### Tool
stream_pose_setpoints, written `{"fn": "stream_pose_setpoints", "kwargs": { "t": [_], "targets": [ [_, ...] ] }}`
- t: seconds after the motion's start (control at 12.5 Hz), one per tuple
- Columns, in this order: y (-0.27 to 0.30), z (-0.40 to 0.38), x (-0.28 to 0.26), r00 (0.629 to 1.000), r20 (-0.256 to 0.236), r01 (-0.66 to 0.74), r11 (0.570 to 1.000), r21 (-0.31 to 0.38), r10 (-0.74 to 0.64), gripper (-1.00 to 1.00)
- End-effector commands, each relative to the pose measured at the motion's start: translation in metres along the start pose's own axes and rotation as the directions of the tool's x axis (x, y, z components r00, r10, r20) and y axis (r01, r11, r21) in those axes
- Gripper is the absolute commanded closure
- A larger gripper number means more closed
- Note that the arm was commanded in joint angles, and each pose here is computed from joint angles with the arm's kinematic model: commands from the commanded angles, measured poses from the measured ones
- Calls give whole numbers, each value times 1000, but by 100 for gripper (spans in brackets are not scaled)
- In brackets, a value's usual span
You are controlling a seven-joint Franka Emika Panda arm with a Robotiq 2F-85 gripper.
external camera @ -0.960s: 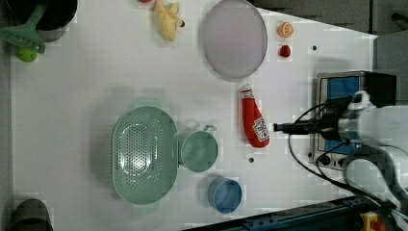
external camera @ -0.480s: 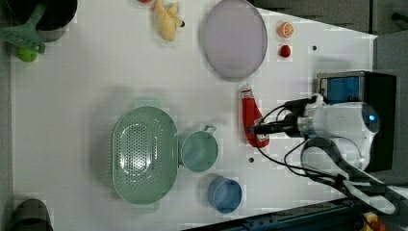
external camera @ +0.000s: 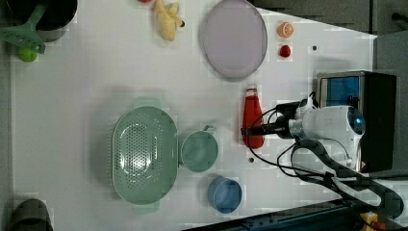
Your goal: Pick Ketchup from the table and place it in strainer.
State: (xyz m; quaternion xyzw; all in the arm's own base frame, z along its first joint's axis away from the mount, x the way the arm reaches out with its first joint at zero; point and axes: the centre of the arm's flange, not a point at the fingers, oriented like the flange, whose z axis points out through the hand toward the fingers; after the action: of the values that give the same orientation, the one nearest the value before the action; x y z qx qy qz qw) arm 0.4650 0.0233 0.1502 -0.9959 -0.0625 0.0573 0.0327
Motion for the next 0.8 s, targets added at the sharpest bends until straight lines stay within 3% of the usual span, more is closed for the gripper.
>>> {"fn": "stream_pose_setpoints", "kwargs": {
  "t": [0.08, 0.16, 0.56, 0.8],
  "targets": [
    [-1, -5, 2, 998, -32, 51, 999, -7, -51, -44],
    [-2, -8, 4, 998, -39, 53, 999, -8, -54, -29],
    [-18, -82, 13, 991, -116, 66, 997, -40, -71, -29],
    [-45, -162, 9, 991, -112, 62, 996, -67, -69, -29]
  ]
}}
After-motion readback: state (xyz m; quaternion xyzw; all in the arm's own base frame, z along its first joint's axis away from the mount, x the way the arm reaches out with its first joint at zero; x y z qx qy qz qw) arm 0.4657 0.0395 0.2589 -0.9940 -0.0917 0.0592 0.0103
